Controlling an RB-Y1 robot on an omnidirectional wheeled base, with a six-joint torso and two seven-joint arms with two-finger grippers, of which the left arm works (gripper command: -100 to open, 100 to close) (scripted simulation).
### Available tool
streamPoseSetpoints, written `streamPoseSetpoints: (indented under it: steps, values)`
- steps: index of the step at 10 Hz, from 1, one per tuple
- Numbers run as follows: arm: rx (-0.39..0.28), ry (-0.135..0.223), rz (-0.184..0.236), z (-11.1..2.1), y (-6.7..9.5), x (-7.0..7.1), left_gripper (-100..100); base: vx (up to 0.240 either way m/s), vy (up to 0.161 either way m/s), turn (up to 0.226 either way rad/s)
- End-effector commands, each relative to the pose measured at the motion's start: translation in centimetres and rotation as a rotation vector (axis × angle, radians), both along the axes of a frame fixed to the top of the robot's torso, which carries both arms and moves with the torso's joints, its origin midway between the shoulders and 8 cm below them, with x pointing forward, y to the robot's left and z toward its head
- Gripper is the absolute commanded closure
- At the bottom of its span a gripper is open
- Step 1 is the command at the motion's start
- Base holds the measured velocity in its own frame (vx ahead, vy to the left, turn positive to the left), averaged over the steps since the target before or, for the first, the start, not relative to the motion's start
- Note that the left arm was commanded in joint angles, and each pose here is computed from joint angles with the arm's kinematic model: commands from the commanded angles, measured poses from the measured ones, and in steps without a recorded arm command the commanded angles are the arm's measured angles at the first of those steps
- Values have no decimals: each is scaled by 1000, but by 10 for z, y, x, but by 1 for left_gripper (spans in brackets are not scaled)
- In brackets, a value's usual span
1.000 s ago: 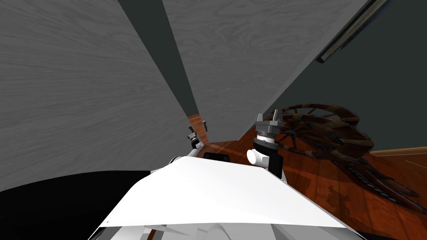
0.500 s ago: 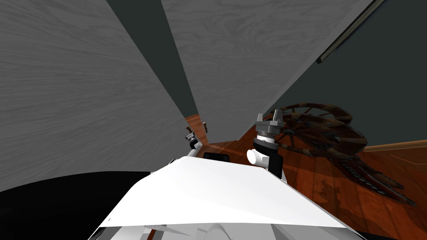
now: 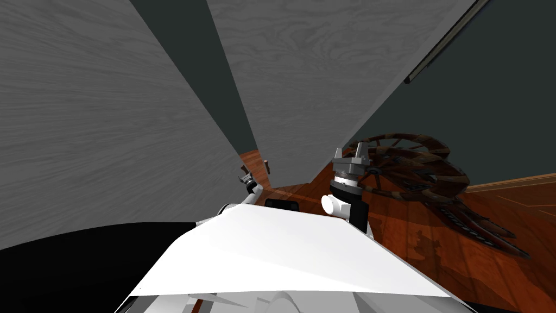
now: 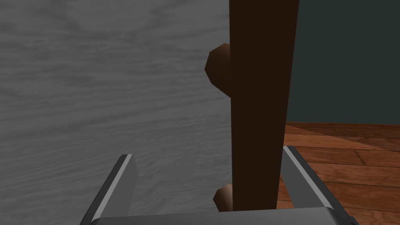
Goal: Push the door open
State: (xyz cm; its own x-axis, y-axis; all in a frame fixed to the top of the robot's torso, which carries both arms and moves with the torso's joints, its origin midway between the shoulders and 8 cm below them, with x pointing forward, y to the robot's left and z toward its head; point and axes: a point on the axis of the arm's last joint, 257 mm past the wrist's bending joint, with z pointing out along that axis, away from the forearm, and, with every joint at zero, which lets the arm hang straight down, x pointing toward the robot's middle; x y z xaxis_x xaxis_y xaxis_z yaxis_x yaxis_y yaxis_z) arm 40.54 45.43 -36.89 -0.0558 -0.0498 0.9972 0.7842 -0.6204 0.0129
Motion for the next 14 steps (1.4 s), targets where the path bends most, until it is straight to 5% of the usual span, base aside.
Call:
streamPoseSetpoints:
  steps: [1,8,12,14]
  values:
    - [19,2,50,0,20,-22,100,24,44,-18]
    - [19,2,50,0,20,-22,100,-1,0,0]
    - [14,-11,104,7,34,-28,100,51,79,-113]
    - [22,-16,173,10,54,-45,100,28,94,-100]
